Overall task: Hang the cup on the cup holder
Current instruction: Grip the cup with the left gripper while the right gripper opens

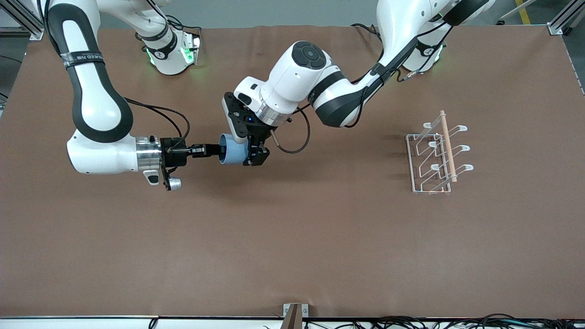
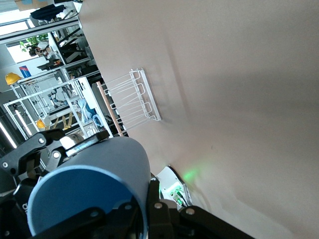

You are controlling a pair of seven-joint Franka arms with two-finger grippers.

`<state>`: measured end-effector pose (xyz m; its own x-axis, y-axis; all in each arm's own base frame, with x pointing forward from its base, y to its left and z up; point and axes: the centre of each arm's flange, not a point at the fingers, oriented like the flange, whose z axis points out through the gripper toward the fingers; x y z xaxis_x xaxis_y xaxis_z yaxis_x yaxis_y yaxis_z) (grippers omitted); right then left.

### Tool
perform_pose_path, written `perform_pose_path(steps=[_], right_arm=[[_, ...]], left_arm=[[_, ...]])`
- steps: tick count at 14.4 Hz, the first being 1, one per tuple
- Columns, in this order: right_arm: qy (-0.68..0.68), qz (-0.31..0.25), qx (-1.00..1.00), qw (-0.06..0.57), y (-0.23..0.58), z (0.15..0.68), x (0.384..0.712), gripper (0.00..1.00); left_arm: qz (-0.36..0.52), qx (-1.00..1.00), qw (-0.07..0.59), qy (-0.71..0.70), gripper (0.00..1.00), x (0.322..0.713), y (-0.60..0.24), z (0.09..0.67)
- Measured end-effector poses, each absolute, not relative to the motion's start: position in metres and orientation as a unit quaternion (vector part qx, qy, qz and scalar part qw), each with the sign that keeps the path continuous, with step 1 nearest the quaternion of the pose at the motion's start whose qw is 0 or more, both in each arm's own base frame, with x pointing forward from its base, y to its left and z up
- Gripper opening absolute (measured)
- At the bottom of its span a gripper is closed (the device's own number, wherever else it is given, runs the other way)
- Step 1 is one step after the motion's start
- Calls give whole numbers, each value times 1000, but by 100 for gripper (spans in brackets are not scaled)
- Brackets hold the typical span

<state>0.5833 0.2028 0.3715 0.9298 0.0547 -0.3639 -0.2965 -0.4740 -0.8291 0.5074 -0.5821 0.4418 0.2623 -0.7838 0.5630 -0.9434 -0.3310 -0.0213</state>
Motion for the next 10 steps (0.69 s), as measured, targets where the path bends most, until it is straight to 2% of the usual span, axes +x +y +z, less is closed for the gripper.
perform_pose_path(steps=[1,7,8,10], right_arm=[[73,174,-840,508,203,370,583,5],[75,175,-840,508,201,369,582,6],[75,175,-840,508,202,369,582,12],[76,174,-840,508,201,369,583,33]], left_arm=[[248,774,160,-561,83,508,-582,442],[248,770,158,-567,80,508,-582,441],[248,769,158,-567,80,508,-582,441],[248,769,158,-568,80,508,-582,441]])
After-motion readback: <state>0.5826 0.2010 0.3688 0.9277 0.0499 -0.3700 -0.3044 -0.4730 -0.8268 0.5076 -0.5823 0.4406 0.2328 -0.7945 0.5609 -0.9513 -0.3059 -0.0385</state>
